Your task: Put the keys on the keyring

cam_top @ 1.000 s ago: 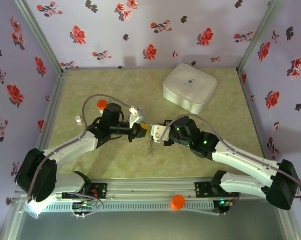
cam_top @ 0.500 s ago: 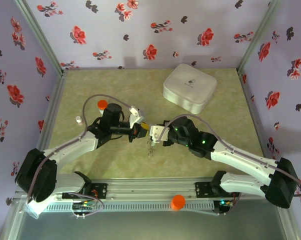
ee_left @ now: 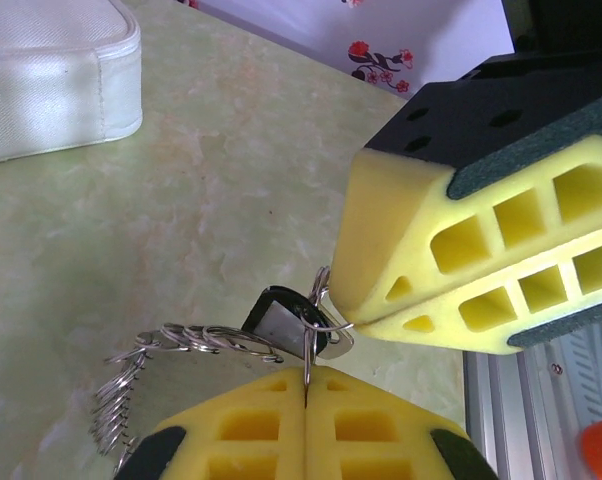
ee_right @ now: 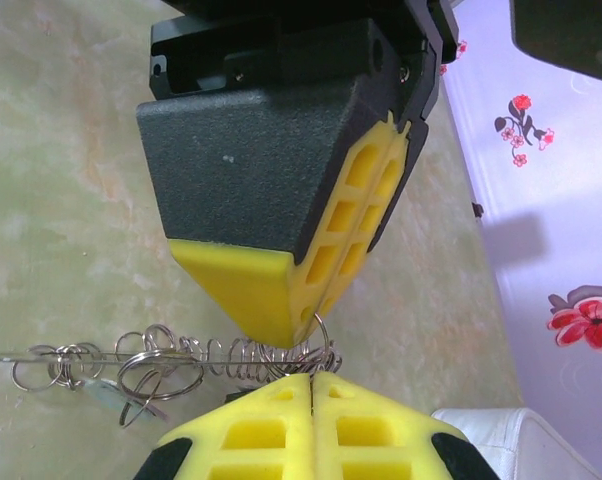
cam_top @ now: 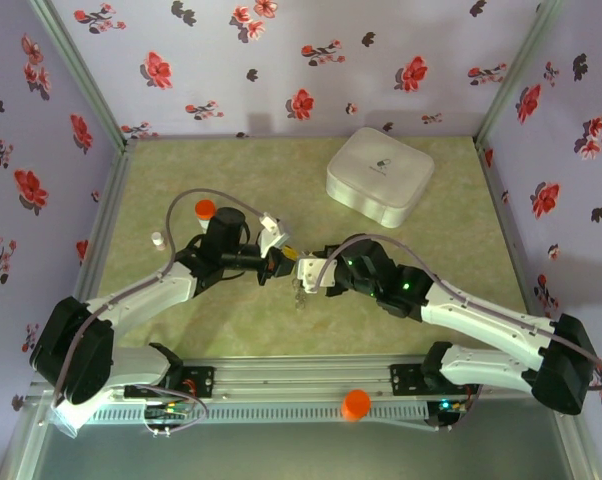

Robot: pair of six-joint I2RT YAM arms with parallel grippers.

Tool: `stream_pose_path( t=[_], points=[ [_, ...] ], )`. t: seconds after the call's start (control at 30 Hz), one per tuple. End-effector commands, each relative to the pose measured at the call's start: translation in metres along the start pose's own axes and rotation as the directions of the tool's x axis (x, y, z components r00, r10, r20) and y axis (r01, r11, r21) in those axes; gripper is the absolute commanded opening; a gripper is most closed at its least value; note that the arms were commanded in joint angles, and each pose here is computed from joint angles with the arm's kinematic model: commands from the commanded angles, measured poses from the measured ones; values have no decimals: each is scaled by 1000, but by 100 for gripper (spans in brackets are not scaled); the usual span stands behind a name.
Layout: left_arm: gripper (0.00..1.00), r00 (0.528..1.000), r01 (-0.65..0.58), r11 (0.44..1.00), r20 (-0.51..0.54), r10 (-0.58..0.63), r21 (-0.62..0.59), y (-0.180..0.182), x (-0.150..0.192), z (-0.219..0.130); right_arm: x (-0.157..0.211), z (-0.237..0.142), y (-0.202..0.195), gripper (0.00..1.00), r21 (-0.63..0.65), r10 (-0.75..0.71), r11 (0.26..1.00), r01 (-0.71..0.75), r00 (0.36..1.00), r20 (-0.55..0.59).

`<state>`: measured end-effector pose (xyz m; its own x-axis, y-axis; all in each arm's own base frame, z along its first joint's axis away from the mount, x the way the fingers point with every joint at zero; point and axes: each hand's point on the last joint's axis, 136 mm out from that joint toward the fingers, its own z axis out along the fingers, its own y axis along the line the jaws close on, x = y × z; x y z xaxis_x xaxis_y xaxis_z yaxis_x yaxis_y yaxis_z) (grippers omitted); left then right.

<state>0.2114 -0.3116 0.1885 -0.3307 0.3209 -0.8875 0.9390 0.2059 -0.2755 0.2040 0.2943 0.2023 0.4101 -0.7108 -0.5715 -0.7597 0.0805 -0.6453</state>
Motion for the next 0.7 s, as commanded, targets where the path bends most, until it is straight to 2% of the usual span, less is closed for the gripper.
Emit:
stream_pose_path(
  t=[0.0,0.37,0.5,0.57,0.67],
  points=[
    [0,997,-66,997,41,68,-32,3,-21,-2,-1,1,12,0,-58,-31,998,30,999,-17],
    [0,991,-110,989,60,116,-98,8,-27,-8,-1,5,15,0,-86,-27,996,24,999,-41],
    [0,985,-140,985,86,149,-97,5,-29,-11,-4,5,11,0,-63,26,998,-28,999,-26],
    [0,977,-173,981,111,182,-87,0,-31,-13,-5,2,5,15,-35,93,995,-93,996,-4],
    [0,960,-230,971,153,237,-60,-10,-32,-15,-5,-8,0,27,-56,219,975,-216,975,48]
  ],
)
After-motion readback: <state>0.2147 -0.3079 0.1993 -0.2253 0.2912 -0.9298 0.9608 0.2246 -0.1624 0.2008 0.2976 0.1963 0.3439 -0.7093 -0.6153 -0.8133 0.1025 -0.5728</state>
